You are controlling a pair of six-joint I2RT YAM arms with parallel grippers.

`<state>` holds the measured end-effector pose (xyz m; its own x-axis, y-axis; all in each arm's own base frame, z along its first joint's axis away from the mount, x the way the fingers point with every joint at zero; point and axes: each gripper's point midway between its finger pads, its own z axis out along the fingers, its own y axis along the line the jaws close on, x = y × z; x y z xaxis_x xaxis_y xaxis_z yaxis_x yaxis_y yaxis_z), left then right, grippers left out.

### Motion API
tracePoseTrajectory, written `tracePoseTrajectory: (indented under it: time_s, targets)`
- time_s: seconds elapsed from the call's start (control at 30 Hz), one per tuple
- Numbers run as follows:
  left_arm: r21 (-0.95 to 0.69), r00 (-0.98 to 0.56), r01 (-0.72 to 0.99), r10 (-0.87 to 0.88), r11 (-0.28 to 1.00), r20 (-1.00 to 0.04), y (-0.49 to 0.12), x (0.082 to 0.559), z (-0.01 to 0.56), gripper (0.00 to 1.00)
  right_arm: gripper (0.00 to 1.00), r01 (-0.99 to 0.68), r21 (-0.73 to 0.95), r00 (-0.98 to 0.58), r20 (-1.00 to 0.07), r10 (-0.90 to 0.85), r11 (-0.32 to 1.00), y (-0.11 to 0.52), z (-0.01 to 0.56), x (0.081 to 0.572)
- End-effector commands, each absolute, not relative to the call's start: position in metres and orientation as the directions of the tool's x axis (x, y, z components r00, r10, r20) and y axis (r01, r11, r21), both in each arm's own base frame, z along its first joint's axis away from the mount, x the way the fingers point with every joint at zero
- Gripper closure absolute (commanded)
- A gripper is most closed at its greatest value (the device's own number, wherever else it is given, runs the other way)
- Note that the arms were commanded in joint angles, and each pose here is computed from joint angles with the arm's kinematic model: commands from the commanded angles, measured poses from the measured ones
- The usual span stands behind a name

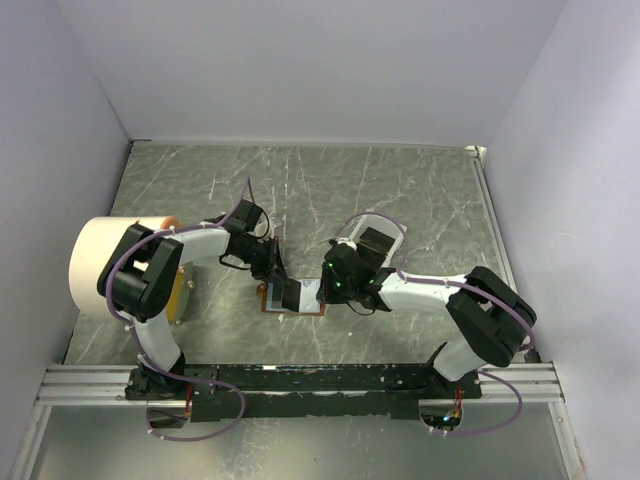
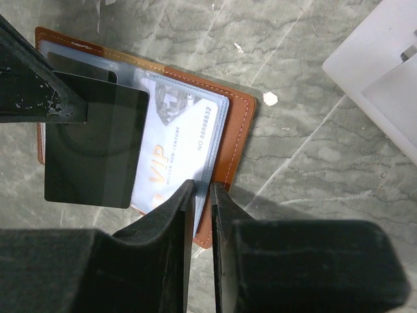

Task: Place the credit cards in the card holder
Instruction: Insert the credit card into the card holder.

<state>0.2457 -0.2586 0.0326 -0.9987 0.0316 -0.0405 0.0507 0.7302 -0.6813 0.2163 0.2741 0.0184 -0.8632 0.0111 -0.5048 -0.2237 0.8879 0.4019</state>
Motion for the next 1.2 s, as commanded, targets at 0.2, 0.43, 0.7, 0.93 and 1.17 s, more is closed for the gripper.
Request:
tracePoseTrajectory:
  time_s: [0.2, 0.43, 0.7, 0.93, 1.17]
  targets:
    - [-0.648, -0.998, 0.054, 0.029, 0.760, -0.049, -0.244, 0.243, 0.024, 0.93, 0.85, -0.220, 0.350, -0.868, -0.497, -0.018, 0.911, 0.264, 0.009, 0.213]
    - [-0.650, -0.999, 0.050, 0.028, 0.759, -0.044, -0.244, 0.243, 0.022, 0.93, 0.86, -0.223, 0.348, -0.867, -0.498, -0.022, 0.911, 0.265, 0.010, 0.214]
    - [-0.673, -0.998, 0.064, 0.036, 0.737, -0.054, -0.251, 0.248, 0.020, 0.93, 0.86, -0.227, 0.352, -0.866, -0.499, -0.023, 0.908, 0.267, 0.011, 0.215]
    - [-0.665, -0.997, 0.077, 0.050, 0.743, -0.060, -0.253, 0.250, 0.015, 0.93, 0.86, -0.227, 0.360, -0.867, -0.497, -0.019, 0.905, 0.268, 0.010, 0.214]
    - [-0.673, -0.997, 0.068, 0.038, 0.737, -0.059, -0.257, 0.253, 0.013, 0.93, 0.86, -0.227, 0.363, -0.868, -0.495, -0.019, 0.904, 0.268, 0.009, 0.213]
